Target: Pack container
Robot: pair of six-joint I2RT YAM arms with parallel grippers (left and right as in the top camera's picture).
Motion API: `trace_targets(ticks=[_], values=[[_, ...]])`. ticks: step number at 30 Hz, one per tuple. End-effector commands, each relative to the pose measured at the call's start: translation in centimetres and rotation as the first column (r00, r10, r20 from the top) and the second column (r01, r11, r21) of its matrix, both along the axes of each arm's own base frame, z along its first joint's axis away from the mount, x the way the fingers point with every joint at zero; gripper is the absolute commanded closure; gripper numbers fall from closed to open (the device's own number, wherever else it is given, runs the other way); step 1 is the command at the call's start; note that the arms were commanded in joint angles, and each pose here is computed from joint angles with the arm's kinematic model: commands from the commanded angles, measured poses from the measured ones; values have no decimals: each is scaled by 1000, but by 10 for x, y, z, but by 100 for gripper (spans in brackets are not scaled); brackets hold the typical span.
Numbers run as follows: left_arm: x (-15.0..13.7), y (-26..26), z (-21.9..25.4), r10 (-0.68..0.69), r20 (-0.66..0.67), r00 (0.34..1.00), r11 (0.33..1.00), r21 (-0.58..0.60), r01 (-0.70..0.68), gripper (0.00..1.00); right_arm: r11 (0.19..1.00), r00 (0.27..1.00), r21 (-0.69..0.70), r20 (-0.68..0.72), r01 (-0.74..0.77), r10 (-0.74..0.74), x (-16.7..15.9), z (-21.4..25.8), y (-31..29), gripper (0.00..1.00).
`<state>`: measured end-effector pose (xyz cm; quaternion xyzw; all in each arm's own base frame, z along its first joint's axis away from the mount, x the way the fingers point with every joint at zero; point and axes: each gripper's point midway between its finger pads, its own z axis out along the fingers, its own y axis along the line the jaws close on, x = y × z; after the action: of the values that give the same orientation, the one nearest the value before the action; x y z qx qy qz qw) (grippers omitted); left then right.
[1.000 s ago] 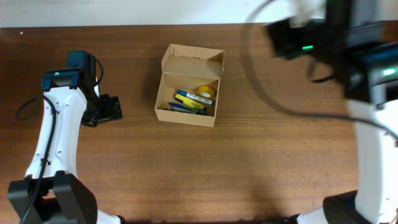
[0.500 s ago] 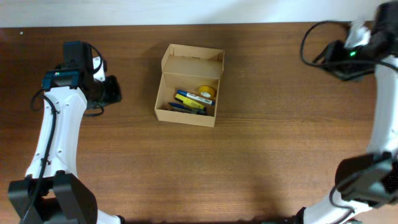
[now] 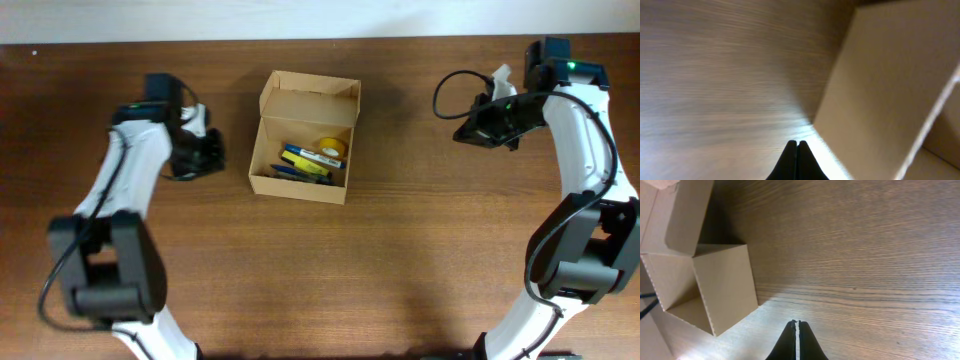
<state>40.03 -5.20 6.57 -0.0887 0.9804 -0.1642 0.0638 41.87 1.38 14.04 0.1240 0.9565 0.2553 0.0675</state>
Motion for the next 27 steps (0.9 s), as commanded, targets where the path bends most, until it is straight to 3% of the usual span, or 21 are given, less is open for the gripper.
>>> trace_targets(ticks=[1,11,21,27], values=[[-3,-41,-13,-76,-23,997,994,-85,74,99,999,999,17,37,-34,33,2,9,10,96],[-5,-99,-21,-129,-10,992,988,-83,128,98,999,999,12,36,-36,36,2,9,10,96],[17,-50,-22,39,2,999,998,-50,-39,98,999,990,-20,133,-33,35,27,8,11,95],[48,-37,-9,145,75,987,975,-181,-129,98,999,993,33,118,6,-10,50,-17,28,93]])
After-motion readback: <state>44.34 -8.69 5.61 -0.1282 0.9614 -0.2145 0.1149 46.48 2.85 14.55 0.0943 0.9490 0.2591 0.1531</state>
